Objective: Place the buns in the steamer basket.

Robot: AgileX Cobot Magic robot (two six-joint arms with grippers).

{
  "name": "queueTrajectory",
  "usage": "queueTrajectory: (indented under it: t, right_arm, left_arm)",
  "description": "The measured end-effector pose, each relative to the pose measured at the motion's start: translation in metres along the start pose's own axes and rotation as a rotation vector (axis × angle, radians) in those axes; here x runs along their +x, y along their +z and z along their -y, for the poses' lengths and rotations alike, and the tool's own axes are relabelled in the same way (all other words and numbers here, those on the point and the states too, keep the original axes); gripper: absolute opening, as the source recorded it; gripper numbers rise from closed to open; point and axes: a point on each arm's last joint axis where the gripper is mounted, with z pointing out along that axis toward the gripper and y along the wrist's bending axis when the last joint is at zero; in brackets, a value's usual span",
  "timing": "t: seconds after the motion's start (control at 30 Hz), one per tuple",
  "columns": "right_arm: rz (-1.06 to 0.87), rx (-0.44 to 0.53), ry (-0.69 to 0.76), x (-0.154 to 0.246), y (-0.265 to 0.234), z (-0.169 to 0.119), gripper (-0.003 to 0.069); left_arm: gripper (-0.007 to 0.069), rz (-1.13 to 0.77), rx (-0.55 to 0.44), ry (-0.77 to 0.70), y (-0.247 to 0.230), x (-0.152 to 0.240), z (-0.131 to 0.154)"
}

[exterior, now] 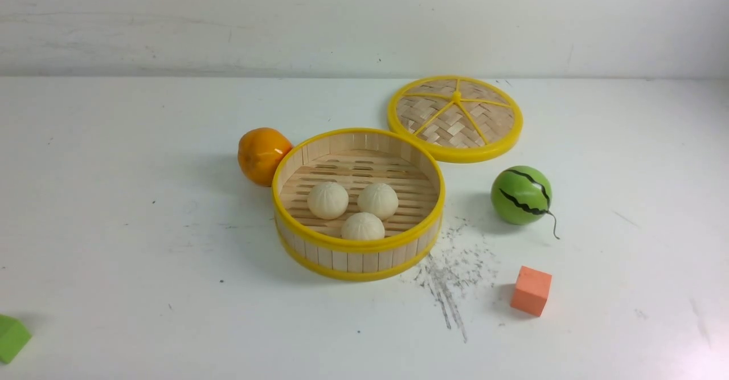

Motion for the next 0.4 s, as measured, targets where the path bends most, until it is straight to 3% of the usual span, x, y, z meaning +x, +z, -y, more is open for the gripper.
queueTrajectory:
  t: [0.4]
  right_arm:
    - [0.0, 0.0, 0.0, 0.0, 0.0, 0.0, 0.0136]
  left_arm:
    - [0.001, 0.0, 0.0, 0.0, 0.0, 0.0, 0.0]
